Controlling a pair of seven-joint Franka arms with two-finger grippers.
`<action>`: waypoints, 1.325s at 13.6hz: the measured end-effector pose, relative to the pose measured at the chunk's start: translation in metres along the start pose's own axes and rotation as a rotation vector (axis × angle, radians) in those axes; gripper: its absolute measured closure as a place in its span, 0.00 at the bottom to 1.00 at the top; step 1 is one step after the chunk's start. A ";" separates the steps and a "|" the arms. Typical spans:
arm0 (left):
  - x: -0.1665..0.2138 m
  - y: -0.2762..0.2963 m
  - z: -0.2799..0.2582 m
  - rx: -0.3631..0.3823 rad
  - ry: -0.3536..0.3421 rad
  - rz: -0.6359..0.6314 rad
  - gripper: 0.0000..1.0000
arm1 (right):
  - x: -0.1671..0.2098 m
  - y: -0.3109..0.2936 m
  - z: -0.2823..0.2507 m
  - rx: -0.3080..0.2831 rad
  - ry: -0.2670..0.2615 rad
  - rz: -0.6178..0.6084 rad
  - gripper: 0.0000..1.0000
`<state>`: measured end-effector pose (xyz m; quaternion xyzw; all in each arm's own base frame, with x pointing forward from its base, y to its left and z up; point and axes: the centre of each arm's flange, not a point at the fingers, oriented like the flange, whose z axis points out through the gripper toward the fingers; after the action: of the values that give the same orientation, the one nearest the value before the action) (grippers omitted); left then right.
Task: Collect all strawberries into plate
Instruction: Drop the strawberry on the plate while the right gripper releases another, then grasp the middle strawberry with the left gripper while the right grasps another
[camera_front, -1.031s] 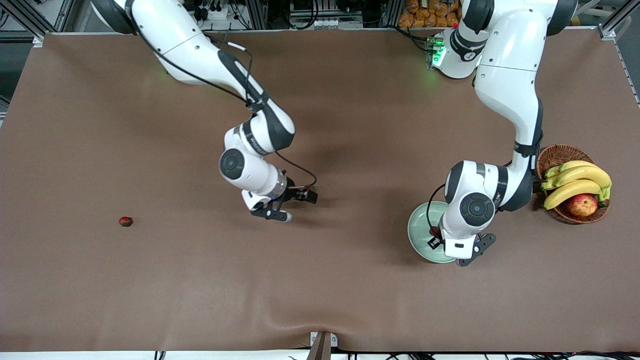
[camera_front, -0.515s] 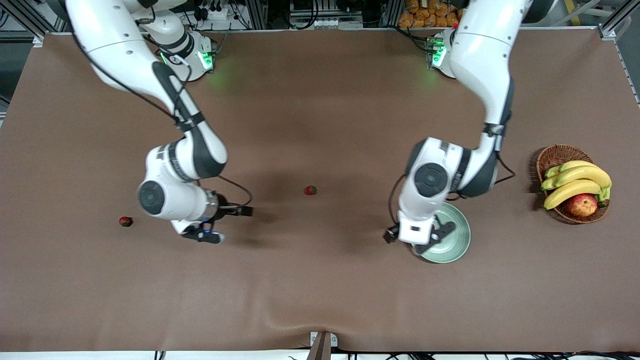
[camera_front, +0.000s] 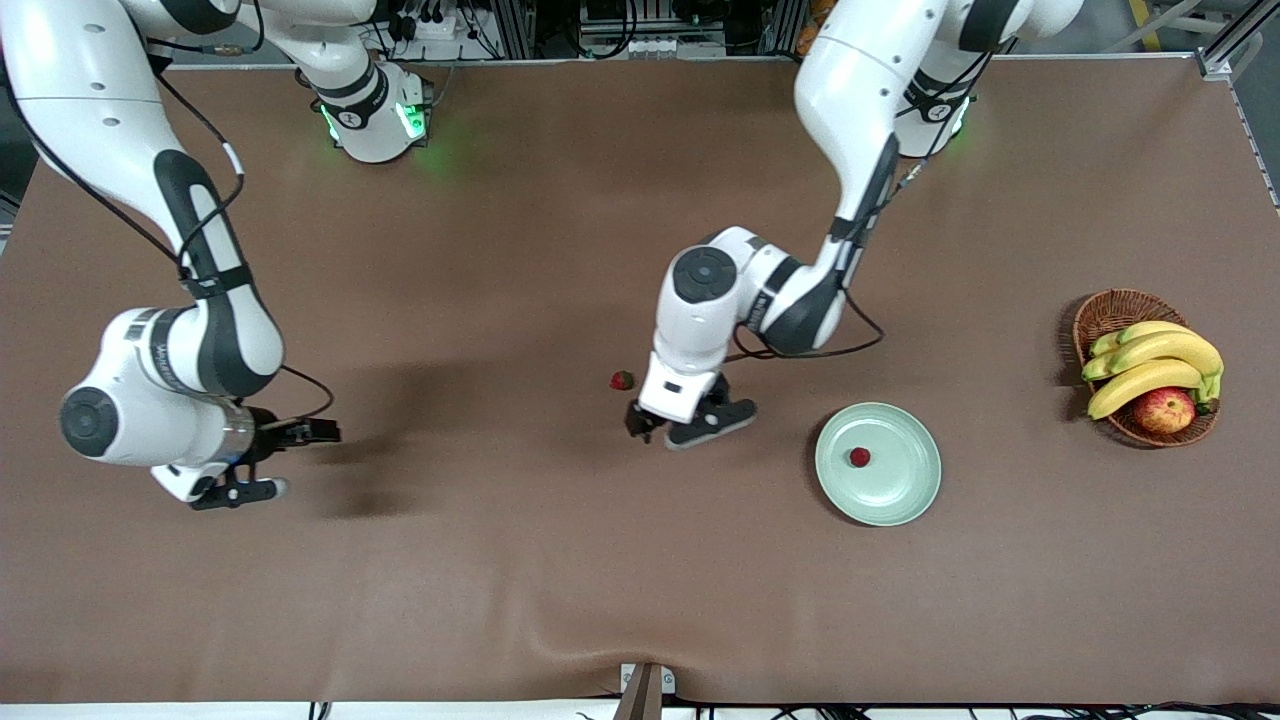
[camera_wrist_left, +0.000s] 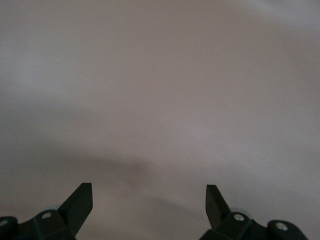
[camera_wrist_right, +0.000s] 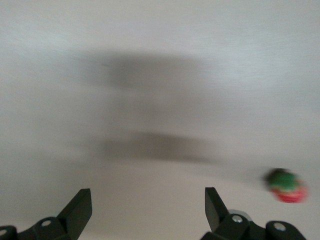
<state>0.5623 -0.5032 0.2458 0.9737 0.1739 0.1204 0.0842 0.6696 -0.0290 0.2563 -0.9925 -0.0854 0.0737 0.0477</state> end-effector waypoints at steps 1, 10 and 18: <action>-0.021 0.009 0.011 -0.023 0.005 0.030 0.00 | -0.004 0.015 -0.002 -0.024 -0.003 -0.028 0.00; -0.115 0.035 0.055 0.003 0.076 0.314 0.00 | -0.011 0.093 0.032 -0.150 0.039 -0.290 0.00; -0.129 0.028 0.063 0.113 0.065 0.367 0.00 | -0.023 0.108 0.070 -0.116 -0.014 -0.282 0.00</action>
<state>0.4700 -0.5829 0.1649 0.9878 0.0024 0.1555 0.0006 0.6537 -0.1332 0.1786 -0.9711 -0.2287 0.0679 -0.0004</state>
